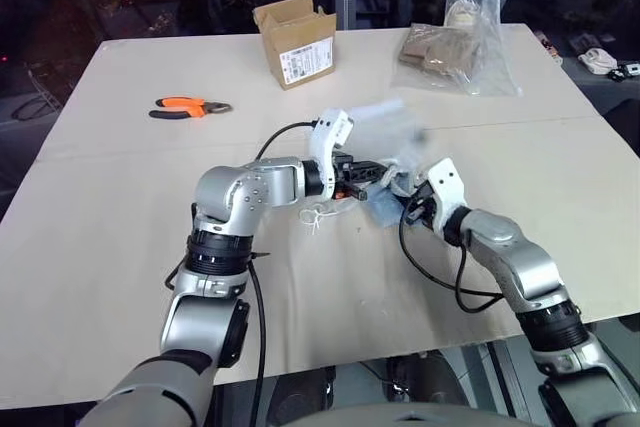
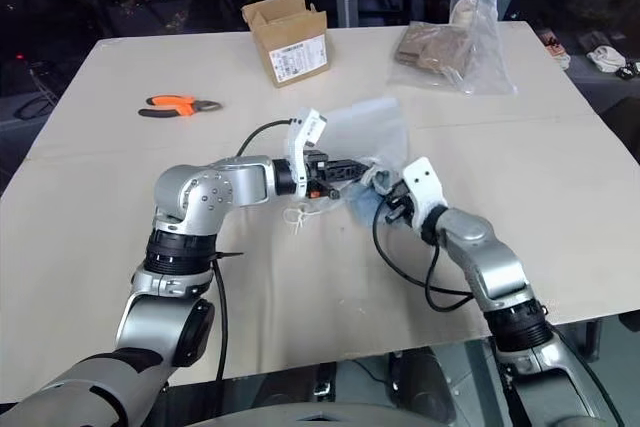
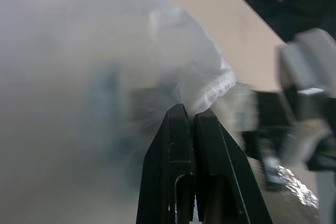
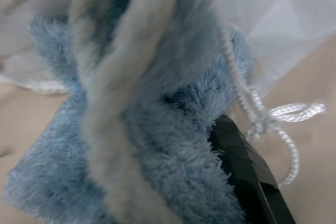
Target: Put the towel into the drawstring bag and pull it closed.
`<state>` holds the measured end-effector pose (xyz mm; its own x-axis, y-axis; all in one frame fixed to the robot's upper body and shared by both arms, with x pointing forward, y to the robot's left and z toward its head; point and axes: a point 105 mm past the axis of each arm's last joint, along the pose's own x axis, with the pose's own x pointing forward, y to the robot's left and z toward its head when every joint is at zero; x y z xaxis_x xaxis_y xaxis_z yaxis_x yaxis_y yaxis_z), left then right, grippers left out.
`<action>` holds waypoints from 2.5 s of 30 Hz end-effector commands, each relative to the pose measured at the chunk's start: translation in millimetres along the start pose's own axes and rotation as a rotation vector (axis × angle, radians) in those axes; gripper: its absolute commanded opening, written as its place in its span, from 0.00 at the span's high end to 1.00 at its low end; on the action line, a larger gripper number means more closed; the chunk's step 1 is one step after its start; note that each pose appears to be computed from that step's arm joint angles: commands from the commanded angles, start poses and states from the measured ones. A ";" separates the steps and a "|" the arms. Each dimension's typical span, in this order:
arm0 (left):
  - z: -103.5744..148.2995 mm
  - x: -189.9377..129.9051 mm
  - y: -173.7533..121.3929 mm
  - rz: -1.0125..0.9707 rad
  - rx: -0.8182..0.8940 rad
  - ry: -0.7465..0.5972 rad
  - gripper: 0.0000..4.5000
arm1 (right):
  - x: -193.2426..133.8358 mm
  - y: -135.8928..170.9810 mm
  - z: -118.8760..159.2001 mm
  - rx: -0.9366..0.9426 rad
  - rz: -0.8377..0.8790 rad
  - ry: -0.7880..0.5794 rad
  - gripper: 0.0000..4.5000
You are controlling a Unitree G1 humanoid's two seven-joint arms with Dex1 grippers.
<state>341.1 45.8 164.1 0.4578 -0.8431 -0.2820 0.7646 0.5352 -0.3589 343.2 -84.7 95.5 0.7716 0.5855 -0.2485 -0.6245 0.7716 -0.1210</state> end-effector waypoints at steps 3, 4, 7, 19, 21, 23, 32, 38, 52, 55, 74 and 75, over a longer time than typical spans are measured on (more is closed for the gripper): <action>11.1 -8.2 -8.9 -0.029 0.022 -0.045 1.00 | 3.5 -2.3 -2.0 -0.013 -0.027 0.010 0.99; 11.8 -8.3 -11.2 -0.040 0.034 -0.049 1.00 | 4.9 3.8 5.9 0.079 0.003 -0.032 0.99; 12.7 -9.8 -18.2 -0.078 0.048 -0.055 1.00 | 5.4 22.9 37.4 0.406 0.126 -0.181 0.99; 15.3 -15.1 -26.3 -0.146 0.015 -0.052 1.00 | 15.1 35.2 62.6 0.550 0.194 -0.258 0.99; 11.4 -20.4 -21.2 -0.128 0.000 -0.040 1.00 | 10.3 21.3 72.3 0.655 0.173 -0.345 0.99; 9.2 -27.0 -15.3 -0.106 -0.023 -0.034 1.00 | 4.0 6.8 74.1 0.723 0.144 -0.406 0.99; 12.8 -47.8 -7.8 -0.107 -0.113 -0.021 1.00 | -7.2 2.9 70.8 0.805 0.175 -0.439 0.99; 24.7 -33.9 -39.5 -0.256 -0.141 -0.013 1.00 | 5.3 3.1 76.8 0.544 0.059 -0.395 0.99; 19.8 -27.7 -40.5 -0.244 -0.167 0.015 1.00 | 13.1 11.4 88.2 0.535 0.043 -0.512 0.99; 11.7 -36.7 -31.1 -0.203 -0.184 0.021 1.00 | 1.4 -0.3 89.7 0.785 0.090 -0.589 0.99; -6.1 -24.8 -17.9 -0.153 -0.268 -0.006 1.00 | 14.7 29.0 35.4 0.528 0.063 -0.262 0.29; -6.7 -25.9 -15.0 -0.147 -0.284 -0.010 1.00 | 12.7 34.8 30.9 0.551 0.098 -0.244 0.29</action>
<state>310.2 54.5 165.7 0.3249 -0.9173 -0.2303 0.6660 0.3949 -0.6329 342.0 -48.6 105.7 0.7887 0.6136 -0.0387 -0.5407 0.7222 0.4315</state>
